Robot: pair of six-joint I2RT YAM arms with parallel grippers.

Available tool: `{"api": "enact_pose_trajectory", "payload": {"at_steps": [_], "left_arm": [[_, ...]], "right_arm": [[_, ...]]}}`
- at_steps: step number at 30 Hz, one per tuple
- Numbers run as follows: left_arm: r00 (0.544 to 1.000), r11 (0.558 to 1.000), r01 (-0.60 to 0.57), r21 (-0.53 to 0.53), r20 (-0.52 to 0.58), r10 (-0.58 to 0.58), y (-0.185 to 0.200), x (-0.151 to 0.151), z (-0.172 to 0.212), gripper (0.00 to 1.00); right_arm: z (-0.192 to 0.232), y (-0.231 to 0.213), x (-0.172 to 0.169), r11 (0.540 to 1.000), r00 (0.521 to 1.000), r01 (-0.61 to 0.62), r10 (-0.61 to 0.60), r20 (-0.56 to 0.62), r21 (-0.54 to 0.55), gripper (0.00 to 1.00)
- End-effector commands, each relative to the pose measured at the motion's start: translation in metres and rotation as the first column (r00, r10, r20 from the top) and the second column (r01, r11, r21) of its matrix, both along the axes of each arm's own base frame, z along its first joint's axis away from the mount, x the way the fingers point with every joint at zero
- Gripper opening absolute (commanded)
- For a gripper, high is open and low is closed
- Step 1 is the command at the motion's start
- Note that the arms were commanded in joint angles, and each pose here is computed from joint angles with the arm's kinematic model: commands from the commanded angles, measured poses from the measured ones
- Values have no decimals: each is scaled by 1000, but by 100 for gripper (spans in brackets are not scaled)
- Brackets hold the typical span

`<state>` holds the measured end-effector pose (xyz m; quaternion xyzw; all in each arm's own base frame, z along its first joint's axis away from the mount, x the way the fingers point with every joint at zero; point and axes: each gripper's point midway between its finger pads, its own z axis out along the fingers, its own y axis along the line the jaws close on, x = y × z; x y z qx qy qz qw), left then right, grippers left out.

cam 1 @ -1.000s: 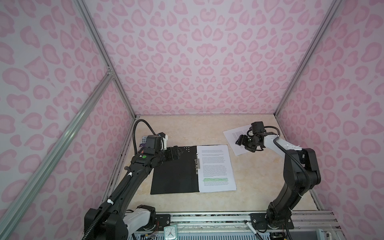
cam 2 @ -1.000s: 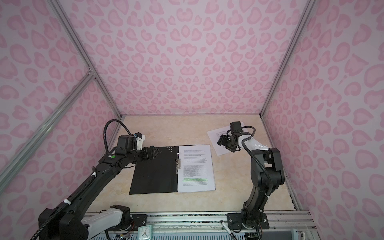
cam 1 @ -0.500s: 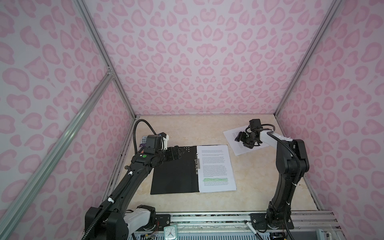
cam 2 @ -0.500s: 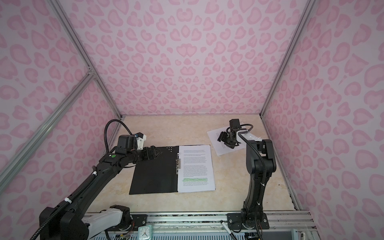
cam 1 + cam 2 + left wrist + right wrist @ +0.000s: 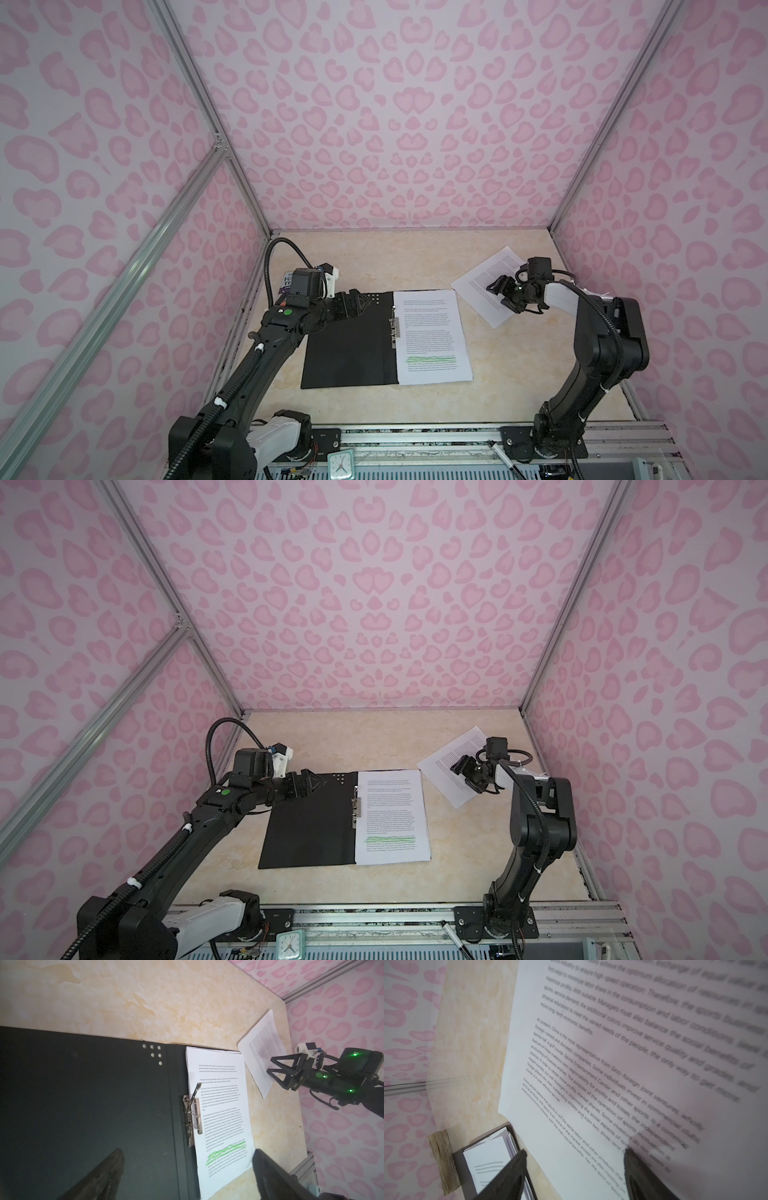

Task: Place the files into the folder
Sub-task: 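Release the sheet and move the right gripper to the loose sheets, then pinch the top loose sheet with the right gripper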

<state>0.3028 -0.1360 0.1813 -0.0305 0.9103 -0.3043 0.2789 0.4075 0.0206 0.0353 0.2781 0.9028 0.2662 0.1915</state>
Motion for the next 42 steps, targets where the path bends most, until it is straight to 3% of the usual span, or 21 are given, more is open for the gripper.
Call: {"api": "enact_pose_trajectory", "payload": {"at_steps": [1,9,20,26,30,36,42], "left_arm": [[998,995,55,-81,27,-53,-15,3,15,97],[991,982,115,-148,80,-104,-26,-2,36,98],[968,933,250,-259,93,-233,-69,-20,52,99],[938,910,346,-230,62,-341,-112,-41,41,99],[908,888,416,-198,36,-417,-140,-52,30,99],[850,839,519,-160,-9,-527,-188,-57,14,100],[789,788,601,-132,-60,-611,-246,-50,-8,96]], "right_arm": [[-13,-11,-36,999,994,45,-42,-96,29,75],[12,-62,-69,977,977,211,-210,-45,9,75],[27,-70,16,989,991,127,-123,60,-69,73],[11,-83,44,987,989,147,-145,21,-67,73],[-3,-73,36,988,988,154,-154,-8,-16,73],[-22,-62,-3,982,980,186,-185,-70,15,73],[-11,-55,-14,975,977,212,-210,-36,66,72]]}}
